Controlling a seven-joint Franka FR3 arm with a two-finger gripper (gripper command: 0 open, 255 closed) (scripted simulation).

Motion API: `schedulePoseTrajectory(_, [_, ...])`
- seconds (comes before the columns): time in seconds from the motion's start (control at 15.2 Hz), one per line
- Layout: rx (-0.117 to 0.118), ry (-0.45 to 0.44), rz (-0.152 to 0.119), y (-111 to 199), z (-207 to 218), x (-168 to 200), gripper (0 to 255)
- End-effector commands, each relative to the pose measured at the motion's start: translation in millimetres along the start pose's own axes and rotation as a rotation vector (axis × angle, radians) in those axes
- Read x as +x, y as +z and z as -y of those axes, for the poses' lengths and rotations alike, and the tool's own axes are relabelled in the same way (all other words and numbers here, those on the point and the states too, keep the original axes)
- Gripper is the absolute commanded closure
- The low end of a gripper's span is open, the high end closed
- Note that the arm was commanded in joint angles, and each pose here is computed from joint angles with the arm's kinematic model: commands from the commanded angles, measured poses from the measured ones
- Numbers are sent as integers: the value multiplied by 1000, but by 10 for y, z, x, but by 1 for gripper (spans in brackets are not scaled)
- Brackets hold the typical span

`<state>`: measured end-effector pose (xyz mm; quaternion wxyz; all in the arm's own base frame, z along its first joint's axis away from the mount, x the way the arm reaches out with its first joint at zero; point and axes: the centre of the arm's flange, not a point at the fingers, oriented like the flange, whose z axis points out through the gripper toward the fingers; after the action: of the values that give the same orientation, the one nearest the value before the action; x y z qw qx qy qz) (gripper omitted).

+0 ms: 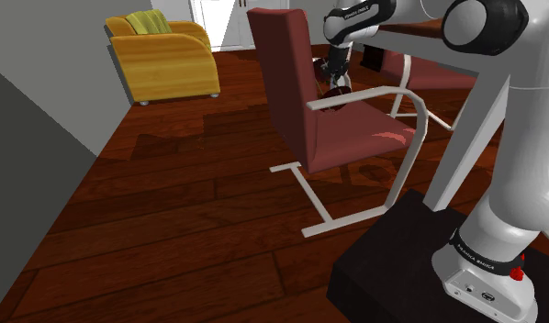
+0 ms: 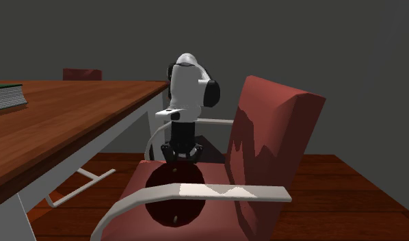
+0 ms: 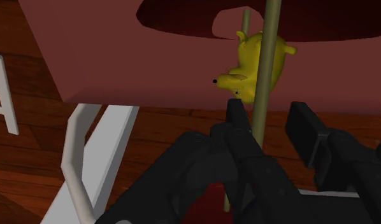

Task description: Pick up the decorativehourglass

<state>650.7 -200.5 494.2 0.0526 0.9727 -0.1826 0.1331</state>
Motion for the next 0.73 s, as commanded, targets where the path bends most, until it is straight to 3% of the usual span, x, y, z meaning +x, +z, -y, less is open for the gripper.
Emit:
schedulePoseTrajectory(0.0, [-4, 8, 19, 69, -42, -74, 255])
schedulePoseTrajectory(0.46, [-5, 10, 19, 117, -91, 38, 255])
schedulePoseTrajectory(0.66, [-5, 10, 19, -35, -99, 82, 255])
